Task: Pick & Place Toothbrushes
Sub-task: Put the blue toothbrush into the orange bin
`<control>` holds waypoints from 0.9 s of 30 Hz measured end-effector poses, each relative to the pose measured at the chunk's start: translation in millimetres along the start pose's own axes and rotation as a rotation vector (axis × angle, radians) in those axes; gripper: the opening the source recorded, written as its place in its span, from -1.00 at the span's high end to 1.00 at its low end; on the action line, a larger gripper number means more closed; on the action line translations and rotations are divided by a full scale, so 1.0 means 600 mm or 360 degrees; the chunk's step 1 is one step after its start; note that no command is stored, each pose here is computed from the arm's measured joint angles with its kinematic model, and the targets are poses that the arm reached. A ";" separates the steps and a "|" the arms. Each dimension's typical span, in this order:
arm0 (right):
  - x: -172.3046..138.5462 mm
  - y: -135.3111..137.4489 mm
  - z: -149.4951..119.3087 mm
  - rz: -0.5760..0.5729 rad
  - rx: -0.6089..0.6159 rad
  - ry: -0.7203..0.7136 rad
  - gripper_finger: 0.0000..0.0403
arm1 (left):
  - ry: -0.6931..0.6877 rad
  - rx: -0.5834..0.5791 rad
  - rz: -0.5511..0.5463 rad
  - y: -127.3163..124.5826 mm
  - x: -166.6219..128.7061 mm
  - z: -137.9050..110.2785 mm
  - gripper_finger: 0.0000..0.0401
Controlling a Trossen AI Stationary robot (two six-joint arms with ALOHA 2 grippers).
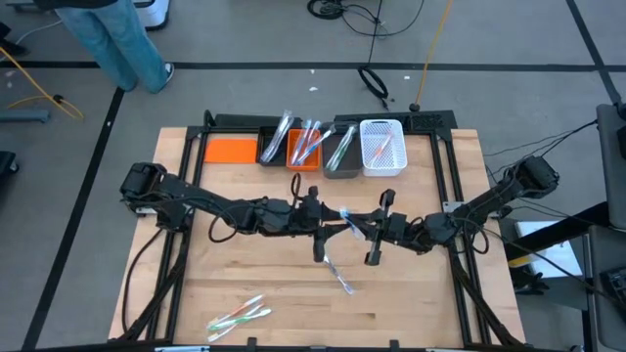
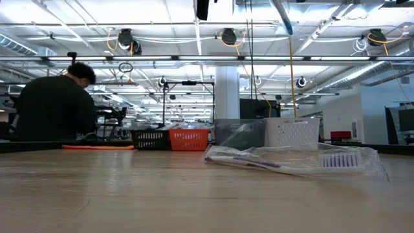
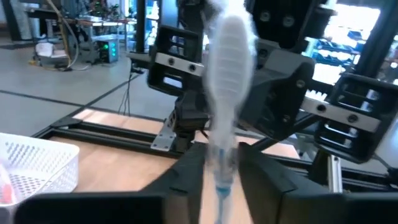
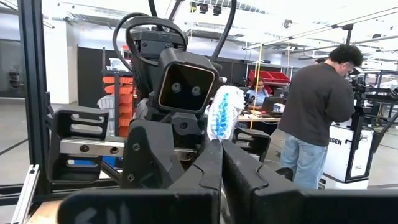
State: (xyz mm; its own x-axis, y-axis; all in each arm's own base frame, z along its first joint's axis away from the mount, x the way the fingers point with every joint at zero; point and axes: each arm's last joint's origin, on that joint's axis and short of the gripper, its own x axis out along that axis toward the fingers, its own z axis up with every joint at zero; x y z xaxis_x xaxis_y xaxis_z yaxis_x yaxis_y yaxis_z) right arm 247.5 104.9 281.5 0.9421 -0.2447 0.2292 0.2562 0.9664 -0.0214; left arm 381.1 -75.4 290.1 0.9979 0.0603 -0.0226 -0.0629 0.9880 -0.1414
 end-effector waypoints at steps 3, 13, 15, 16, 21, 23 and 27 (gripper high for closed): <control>0.000 0.000 0.000 0.0001 0.0000 0.0000 1.00 | 0.0002 0.0024 -0.0025 -0.001 0.000 0.000 0.78; 0.000 0.001 -0.005 0.0011 -0.0037 0.0044 1.00 | 0.0025 0.0038 -0.0004 0.000 0.000 -0.003 0.96; 0.000 0.001 -0.006 0.0008 -0.0043 0.0052 0.99 | 0.0027 0.0039 0.0007 0.001 0.000 -0.003 0.97; 0.000 0.001 -0.007 0.0008 -0.0047 0.0057 0.98 | 0.0030 0.0043 0.0011 0.001 0.000 -0.003 0.97; 0.000 0.001 -0.009 -0.0013 -0.0063 0.0080 0.75 | 0.0036 0.0047 0.0014 0.001 0.000 -0.004 0.97; 0.000 0.000 -0.010 -0.0053 -0.0079 0.0097 0.59 | 0.0060 0.0054 0.0021 0.002 0.000 -0.006 0.97; 0.000 -0.001 -0.013 -0.0082 -0.0104 0.0126 0.28 | 0.0115 0.0074 0.0083 0.004 0.000 -0.012 0.97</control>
State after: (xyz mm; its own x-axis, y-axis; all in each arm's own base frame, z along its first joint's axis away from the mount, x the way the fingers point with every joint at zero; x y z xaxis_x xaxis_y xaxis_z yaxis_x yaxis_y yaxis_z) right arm 248.9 104.0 273.6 0.9409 -0.3019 0.1538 0.3158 0.9458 -0.0756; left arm 380.5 -74.0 282.4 0.9896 0.1030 -0.1001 -0.1123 0.9894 -0.0920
